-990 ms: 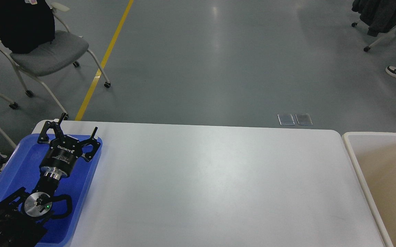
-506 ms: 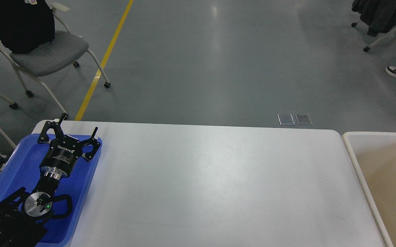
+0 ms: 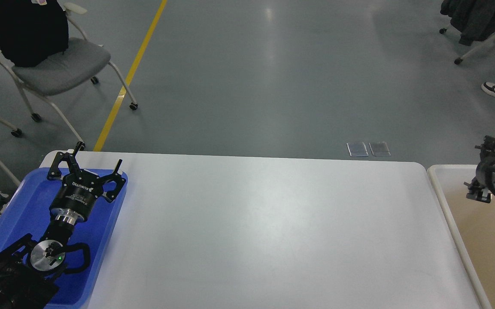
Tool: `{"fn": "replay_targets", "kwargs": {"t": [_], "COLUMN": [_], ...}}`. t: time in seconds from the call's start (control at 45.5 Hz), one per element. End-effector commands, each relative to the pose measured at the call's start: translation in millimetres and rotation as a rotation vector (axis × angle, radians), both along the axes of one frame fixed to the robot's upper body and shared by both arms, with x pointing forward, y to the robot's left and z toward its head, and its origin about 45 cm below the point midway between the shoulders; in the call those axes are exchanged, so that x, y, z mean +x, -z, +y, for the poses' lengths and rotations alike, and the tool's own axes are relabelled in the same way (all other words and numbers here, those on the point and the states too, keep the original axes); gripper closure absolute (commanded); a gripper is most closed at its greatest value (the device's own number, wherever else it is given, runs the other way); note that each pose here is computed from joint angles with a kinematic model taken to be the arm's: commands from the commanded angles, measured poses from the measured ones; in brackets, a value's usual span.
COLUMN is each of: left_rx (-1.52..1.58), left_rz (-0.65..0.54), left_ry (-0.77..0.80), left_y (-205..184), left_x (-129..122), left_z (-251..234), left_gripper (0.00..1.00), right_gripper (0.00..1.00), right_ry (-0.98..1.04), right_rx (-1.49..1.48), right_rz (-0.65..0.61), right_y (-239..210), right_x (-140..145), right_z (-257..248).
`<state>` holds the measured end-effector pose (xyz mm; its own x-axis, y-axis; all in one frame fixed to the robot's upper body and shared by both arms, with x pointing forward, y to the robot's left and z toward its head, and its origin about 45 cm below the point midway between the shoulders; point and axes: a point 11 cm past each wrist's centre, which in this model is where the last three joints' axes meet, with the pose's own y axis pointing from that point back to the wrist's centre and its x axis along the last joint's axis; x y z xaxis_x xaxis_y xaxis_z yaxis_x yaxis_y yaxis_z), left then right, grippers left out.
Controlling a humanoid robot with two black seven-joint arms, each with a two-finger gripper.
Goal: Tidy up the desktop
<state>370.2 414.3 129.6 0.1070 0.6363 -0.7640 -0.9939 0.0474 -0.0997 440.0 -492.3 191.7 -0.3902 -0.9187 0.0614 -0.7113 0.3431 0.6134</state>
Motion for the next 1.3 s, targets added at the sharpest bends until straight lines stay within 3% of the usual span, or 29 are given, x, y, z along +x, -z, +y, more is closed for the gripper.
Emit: {"fn": "replay_targets", "kwargs": {"t": [0.0, 0.198, 0.572, 1.276], "left_rx": [0.000, 0.000, 0.000, 0.000], "left_rz": [0.000, 0.000, -0.001, -0.001], "left_ry": [0.000, 0.000, 0.001, 0.001], "left_y": [0.2, 0.2, -0.4, -0.4], "left_x": [-0.1, -0.1, 0.5, 0.5], "left_z": [-0.2, -0.2, -0.3, -0.3], "left_gripper": [0.01, 0.01, 0.01, 0.01], "right_gripper": [0.00, 0.00, 0.00, 0.00], "right_ry": [-0.147, -0.251, -0.388, -0.496], "right_rx": [0.218, 0.353, 0.607, 0.824], "right_rz": [-0.184, -0.285, -0.369, -0.340], "right_y": [-42.7, -59.7, -8.6, 67.5], "right_x": [40.8, 53.4, 41.8, -21.4], "right_z": [75.2, 133.0, 230.1, 246.1]}}
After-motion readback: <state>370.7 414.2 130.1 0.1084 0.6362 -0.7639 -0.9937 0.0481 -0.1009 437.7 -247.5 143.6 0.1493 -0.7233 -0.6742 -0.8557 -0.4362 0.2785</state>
